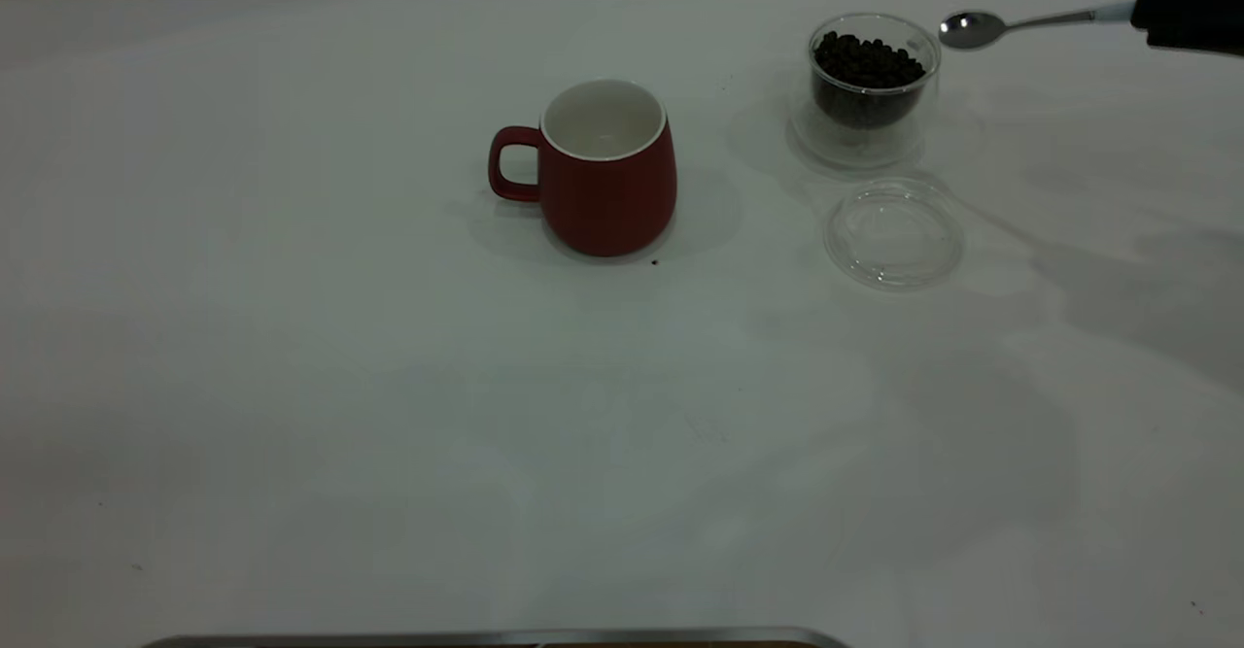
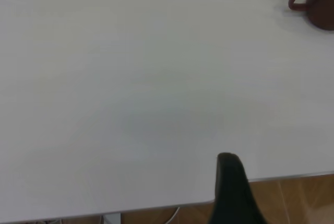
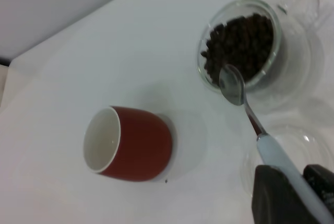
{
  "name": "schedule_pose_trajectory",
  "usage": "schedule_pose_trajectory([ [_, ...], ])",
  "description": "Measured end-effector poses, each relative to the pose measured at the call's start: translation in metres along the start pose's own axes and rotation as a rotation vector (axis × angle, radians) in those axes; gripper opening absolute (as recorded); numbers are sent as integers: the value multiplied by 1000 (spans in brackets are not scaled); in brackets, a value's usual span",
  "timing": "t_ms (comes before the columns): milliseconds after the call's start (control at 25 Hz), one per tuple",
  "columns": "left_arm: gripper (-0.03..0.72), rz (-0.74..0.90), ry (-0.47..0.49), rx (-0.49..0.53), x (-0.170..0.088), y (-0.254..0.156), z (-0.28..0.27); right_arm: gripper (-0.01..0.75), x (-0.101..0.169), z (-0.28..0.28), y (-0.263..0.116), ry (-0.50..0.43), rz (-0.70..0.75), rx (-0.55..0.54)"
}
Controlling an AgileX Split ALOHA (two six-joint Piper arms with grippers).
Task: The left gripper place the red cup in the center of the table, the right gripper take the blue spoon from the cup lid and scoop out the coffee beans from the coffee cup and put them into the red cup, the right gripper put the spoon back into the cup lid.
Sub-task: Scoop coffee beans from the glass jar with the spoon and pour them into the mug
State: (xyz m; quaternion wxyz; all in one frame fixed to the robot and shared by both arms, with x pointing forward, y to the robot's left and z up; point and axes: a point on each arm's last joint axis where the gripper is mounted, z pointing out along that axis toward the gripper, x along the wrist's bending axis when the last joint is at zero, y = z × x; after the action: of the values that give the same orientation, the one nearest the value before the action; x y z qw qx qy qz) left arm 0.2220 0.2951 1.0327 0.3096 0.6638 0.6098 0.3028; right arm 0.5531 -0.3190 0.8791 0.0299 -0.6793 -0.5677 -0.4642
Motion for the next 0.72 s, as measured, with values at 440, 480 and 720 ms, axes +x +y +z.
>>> schedule_pose_trajectory([
  [440, 533, 0, 0, 0, 0, 0, 0, 110, 28, 35, 25, -176, -251, 16],
  [480, 533, 0, 0, 0, 0, 0, 0, 110, 32, 39, 28, -191, -277, 15],
  [720, 533, 0, 0, 0, 0, 0, 0, 110, 37, 59, 36, -284, -359, 21],
])
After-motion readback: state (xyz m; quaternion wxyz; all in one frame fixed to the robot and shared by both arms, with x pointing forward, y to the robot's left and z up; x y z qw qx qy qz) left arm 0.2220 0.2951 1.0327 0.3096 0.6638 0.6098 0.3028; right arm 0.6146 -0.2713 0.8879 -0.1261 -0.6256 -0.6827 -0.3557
